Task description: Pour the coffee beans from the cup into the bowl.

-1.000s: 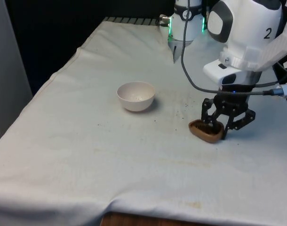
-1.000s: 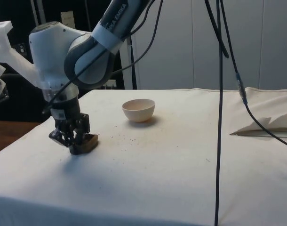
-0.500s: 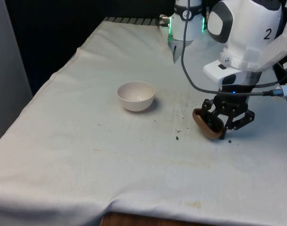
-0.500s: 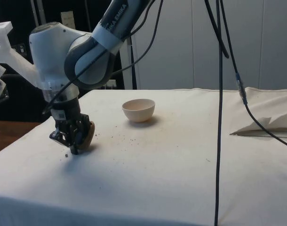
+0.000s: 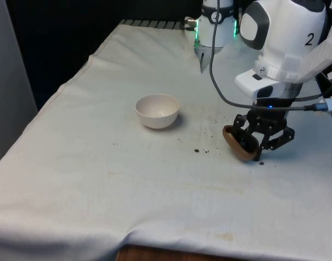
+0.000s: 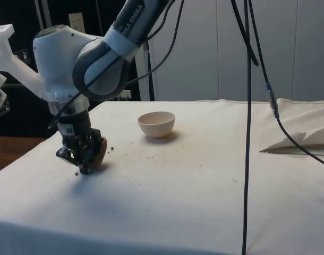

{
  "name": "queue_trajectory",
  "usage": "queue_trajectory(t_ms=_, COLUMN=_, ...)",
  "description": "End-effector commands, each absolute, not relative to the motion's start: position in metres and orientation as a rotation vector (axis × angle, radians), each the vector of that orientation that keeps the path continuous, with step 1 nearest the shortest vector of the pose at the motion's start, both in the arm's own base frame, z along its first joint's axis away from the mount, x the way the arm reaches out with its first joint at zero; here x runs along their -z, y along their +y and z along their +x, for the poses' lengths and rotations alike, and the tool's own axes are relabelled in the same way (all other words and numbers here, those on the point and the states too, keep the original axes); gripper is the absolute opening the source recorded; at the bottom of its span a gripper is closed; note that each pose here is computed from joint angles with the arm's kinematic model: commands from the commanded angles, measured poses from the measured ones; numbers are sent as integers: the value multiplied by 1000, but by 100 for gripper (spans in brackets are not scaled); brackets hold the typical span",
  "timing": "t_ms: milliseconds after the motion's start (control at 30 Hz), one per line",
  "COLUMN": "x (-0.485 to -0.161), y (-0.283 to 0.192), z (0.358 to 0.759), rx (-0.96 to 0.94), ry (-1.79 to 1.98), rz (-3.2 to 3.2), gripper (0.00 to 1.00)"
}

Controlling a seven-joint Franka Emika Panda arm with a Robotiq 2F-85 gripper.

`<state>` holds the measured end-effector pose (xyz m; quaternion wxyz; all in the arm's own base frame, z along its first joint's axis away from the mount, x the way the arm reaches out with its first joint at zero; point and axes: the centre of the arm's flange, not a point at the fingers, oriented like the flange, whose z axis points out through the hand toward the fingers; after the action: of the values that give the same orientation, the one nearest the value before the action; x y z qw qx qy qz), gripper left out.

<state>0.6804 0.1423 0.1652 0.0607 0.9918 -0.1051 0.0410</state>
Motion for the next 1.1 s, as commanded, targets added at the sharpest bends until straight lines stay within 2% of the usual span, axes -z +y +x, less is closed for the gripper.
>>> queue_trajectory(t_ms=0, x=-165, y=142, z=680, rx=-124, ry=-321, rz=3001, gripper=0)
queue_trajectory(t_ms=767, x=-166, y=143, z=681, rx=-126, ry=-320, rz=3001, gripper=0)
queue_trajectory(t_ms=933, x=-166, y=143, z=680, rx=-125, ry=-314, rz=2999, gripper=24)
queue_trajectory(t_ms=967, x=-166, y=144, z=680, rx=-125, ry=-317, rz=3000, gripper=24)
queue_trajectory(t_ms=1000, x=-166, y=144, z=680, rx=-125, ry=-317, rz=3000, gripper=35)
queue_trajectory(t_ms=1067, x=-166, y=144, z=680, rx=-125, ry=-317, rz=3000, gripper=46)
